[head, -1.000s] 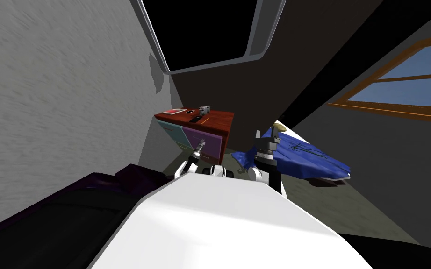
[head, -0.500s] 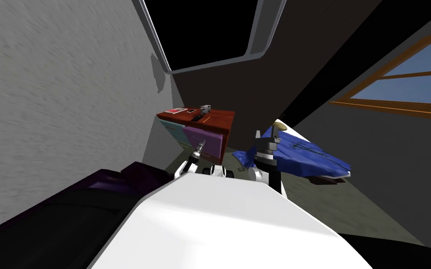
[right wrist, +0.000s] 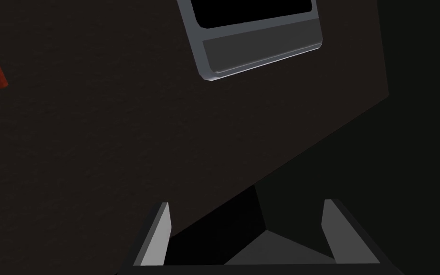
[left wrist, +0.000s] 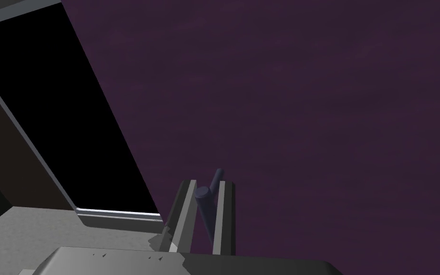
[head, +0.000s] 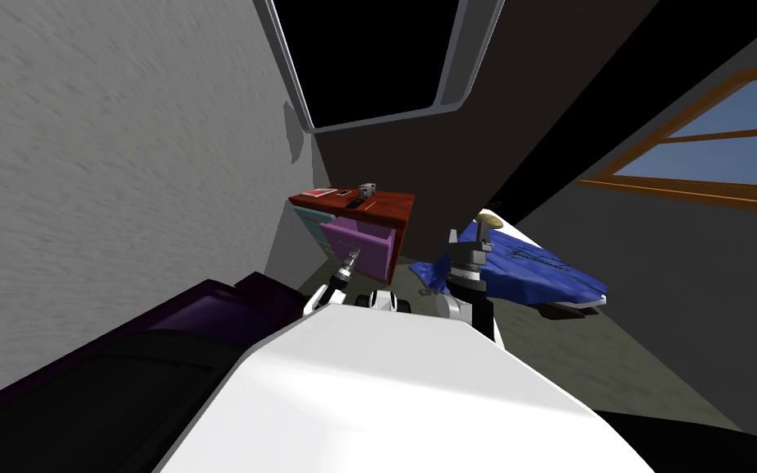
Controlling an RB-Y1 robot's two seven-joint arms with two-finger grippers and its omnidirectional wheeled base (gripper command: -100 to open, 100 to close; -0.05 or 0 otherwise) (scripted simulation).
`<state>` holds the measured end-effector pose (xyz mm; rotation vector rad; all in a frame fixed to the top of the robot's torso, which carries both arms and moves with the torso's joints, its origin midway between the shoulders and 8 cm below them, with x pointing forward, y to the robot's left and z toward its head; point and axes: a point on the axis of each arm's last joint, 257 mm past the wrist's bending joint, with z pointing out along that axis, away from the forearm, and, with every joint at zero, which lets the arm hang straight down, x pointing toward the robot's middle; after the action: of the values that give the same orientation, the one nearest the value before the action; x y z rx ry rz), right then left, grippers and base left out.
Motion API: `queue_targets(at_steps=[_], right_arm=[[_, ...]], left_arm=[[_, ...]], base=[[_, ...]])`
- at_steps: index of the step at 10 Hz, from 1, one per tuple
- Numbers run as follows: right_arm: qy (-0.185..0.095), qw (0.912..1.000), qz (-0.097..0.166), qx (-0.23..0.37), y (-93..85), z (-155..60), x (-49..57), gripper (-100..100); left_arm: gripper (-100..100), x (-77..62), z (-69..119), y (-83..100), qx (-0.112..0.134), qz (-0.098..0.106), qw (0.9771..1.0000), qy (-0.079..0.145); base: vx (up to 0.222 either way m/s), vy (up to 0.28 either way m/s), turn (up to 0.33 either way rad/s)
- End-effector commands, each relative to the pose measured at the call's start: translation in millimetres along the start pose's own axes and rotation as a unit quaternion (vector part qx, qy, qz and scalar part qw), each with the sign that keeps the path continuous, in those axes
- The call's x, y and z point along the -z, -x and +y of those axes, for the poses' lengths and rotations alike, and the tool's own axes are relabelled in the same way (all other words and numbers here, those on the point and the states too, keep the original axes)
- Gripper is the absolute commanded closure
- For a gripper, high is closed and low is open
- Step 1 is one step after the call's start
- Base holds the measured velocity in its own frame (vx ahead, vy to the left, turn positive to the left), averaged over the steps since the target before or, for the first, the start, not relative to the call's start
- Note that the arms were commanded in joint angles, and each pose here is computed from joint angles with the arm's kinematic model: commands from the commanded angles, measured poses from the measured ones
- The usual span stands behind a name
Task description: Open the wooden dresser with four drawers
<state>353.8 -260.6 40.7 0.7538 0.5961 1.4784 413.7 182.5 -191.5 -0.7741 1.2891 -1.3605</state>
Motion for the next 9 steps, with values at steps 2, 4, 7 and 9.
queue_targets(at_steps=[2, 4, 7, 9], right_arm=[[0.000, 1.0000, 0.000, 0.000, 0.0, 0, 0.0, 0], [0.000, 1.0000, 0.000, 0.000, 0.0, 0, 0.1, 0], [0.000, 1.0000, 0.000, 0.000, 0.0, 0, 0.1, 0], [0.000, 1.0000, 0.000, 0.000, 0.0, 0, 0.1, 0]], left_arm=[[100, 4.1, -0.8, -2.7, 0.002, 0.004, 1.0000, 0.001], [-100, 7.4, -10.7, -1.4, 0.002, 0.006, 1.0000, 0.003], [-100, 11.3, -27.2, 0.7, 0.003, 0.010, 0.9999, 0.003], [-100, 13.9, -39.6, 1.3, 0.003, 0.013, 0.9999, 0.002]], base=[[-0.131, 0.051, 0.007], [0.000, -0.001, 0.025], [0.043, -0.014, 0.025], [0.039, -0.012, 0.026]])
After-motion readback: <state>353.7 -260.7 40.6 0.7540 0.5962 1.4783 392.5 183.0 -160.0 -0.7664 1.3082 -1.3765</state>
